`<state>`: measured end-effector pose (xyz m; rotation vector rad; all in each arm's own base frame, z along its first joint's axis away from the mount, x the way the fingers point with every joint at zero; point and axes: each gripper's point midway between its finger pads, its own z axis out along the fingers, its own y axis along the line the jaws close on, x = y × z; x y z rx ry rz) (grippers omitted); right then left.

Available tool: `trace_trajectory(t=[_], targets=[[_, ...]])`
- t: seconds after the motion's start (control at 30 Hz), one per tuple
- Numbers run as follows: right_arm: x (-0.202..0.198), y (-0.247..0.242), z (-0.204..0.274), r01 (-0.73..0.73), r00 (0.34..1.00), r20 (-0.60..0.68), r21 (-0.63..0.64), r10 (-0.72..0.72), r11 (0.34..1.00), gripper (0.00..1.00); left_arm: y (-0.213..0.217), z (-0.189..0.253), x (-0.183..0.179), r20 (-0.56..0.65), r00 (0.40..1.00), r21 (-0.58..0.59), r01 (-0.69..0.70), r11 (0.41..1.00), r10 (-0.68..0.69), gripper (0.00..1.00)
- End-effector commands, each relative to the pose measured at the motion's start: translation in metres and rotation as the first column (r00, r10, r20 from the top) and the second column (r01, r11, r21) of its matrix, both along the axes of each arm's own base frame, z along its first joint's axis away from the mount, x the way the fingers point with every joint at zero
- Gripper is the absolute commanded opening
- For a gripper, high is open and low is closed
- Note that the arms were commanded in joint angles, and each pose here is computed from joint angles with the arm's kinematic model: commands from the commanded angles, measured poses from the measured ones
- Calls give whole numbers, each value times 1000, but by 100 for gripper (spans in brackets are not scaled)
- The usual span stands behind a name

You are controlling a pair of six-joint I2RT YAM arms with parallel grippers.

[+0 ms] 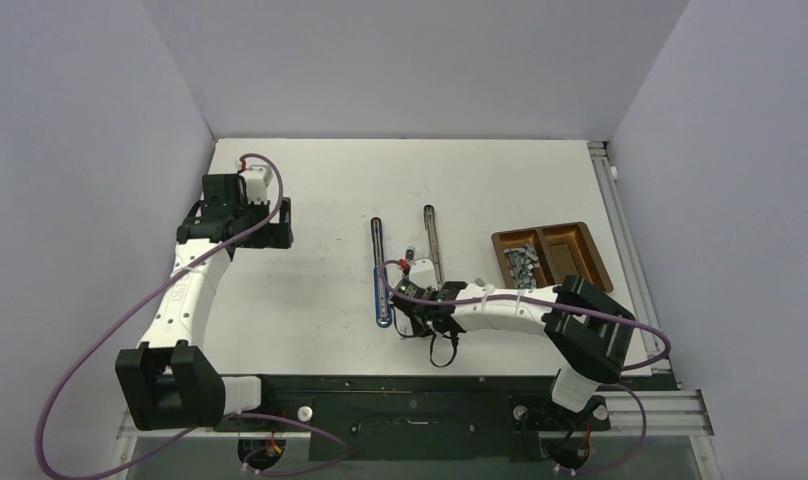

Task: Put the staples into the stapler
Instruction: Place the staple at the center of the board.

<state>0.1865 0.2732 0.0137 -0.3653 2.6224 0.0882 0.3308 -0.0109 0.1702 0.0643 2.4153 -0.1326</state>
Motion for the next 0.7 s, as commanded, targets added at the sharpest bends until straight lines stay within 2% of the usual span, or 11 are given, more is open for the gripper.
trace_trajectory(t=[0.0, 0.07, 0.17, 0.67], targets=[[1, -2, -2, -18, 999, -48, -6, 17, 1000, 23, -2, 24, 14, 96, 995, -19, 0, 1000, 2, 96], [2, -2, 0, -19, 998, -59, -8, 18, 1000, 30, -2, 24, 13, 96, 995, -17, -1, 1000, 3, 96], [4, -2, 3, -26, 997, -77, -8, 25, 1000, 33, -2, 25, 14, 99, 995, -17, 1, 1000, 1, 96], [15, 1, 30, -47, 996, -71, -10, 47, 999, 29, -1, 23, 16, 100, 995, -16, -3, 1000, 4, 96]])
